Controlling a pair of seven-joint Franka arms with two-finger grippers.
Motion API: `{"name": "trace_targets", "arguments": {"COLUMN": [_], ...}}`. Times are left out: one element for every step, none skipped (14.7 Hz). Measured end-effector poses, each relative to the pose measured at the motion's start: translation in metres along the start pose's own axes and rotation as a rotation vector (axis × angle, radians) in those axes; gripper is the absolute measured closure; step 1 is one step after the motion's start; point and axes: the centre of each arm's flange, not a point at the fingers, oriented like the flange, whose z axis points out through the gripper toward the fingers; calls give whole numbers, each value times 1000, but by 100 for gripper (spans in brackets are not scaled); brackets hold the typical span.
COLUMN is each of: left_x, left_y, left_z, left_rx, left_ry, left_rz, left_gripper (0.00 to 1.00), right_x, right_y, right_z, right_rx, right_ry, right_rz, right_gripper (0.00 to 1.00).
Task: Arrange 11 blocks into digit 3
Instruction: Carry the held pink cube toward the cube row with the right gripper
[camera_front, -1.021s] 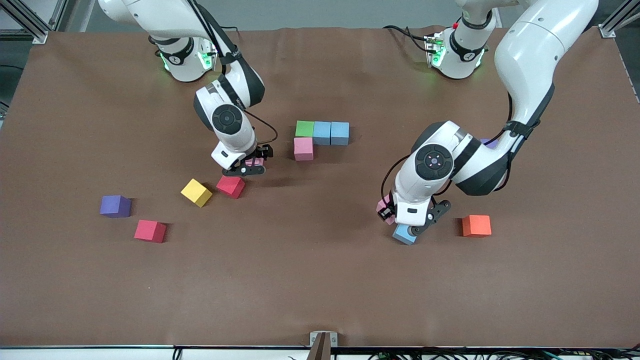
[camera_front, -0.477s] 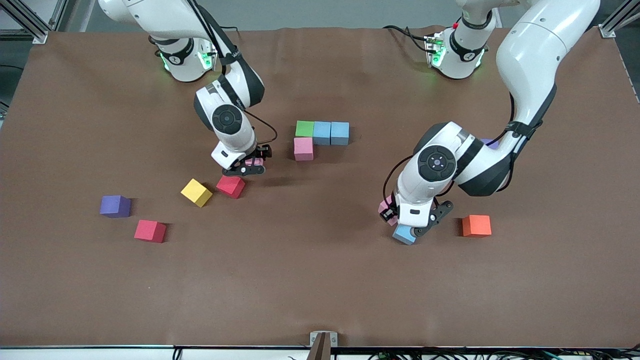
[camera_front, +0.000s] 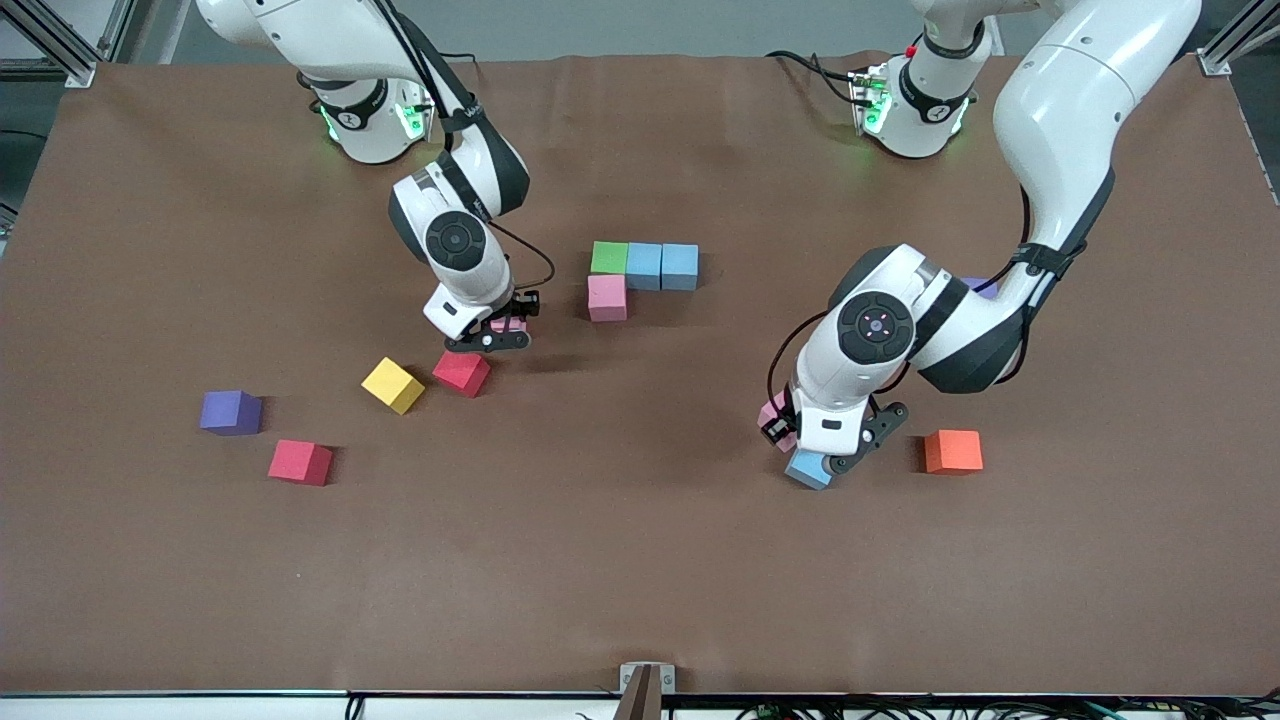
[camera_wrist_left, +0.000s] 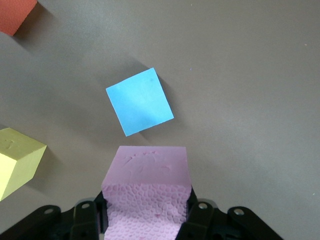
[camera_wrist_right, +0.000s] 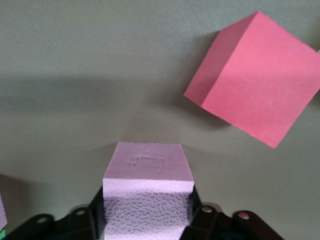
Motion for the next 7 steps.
{"name": "trace_targets", "arguments": {"left_x": [0,0,0,0,0,0,0], "left_y": [0,0,0,0,0,1,1], "left_z": [0,0,-1,-2,-4,-5,-5], "left_rx": [0,0,-2,-3,-4,-5,-6], "left_ry": [0,0,1,3,5,6,7], "left_rz": [-1,0,0,0,0,0,0], "left_gripper": [45,45,45,45,45,45,45], "right_x": [0,2,5,11,18,27,35], "right_y": [0,-1,-1,-2,-3,-4,-5], "right_z": [-1,-2,-6,-14,-24,-37,-52], "right_rx": [1,4,8,17,25,30,33], "right_ry": [2,6,14,28,40,46,48], "right_rz": [0,0,2,6,11,17,22], "right_gripper": [41,42,46,47,47,47,47]}}
